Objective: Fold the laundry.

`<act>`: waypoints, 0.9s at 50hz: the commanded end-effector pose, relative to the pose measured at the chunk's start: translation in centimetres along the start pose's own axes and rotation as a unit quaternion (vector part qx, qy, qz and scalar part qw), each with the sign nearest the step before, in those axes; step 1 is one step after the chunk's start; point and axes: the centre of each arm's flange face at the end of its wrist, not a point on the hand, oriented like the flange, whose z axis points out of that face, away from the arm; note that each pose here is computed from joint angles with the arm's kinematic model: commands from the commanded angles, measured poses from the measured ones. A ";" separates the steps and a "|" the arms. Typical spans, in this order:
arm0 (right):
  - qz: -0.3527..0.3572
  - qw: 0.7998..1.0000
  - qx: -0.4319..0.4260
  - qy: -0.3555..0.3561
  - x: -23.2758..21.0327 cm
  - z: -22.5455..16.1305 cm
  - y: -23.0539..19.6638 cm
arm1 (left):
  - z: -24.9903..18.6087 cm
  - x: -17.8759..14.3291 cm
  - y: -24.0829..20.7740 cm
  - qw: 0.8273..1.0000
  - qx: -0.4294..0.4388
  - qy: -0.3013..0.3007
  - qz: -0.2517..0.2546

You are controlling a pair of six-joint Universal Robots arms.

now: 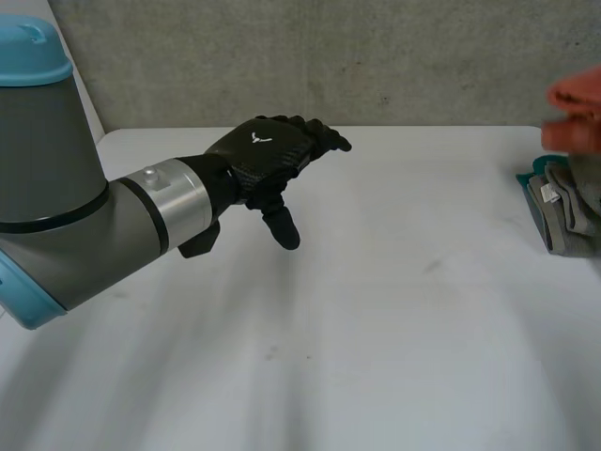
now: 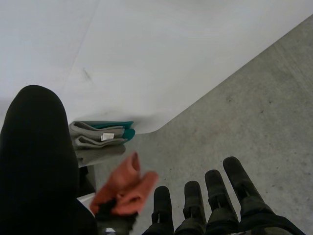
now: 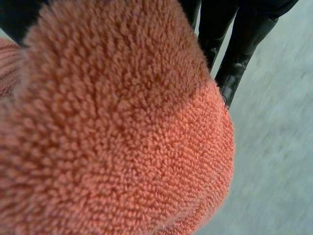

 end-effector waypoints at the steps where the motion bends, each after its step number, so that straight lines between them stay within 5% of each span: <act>1: 0.028 0.996 -0.081 -0.039 -1.0 -3.8 9.3 | 0.1 0.2 0.5 1.000 -0.004 0.003 -0.004; 9: 0.038 0.989 -0.129 -0.062 -0.1 -8.1 12.8 | 0.2 0.1 0.5 1.000 0.000 0.001 0.000; 24: 0.057 0.985 -0.154 -0.061 4.5 -7.1 6.0 | -0.2 0.3 0.3 1.000 0.001 0.001 0.000; 35: 0.098 0.986 -0.132 -0.002 3.8 -3.8 -7.9 | -1.0 -0.5 -1.1 1.000 0.020 -0.019 0.006; 45: 0.258 0.960 -0.095 -0.063 -6.8 -5.8 -19.7 | -2.8 -4.1 -3.5 0.987 0.062 -0.147 -0.010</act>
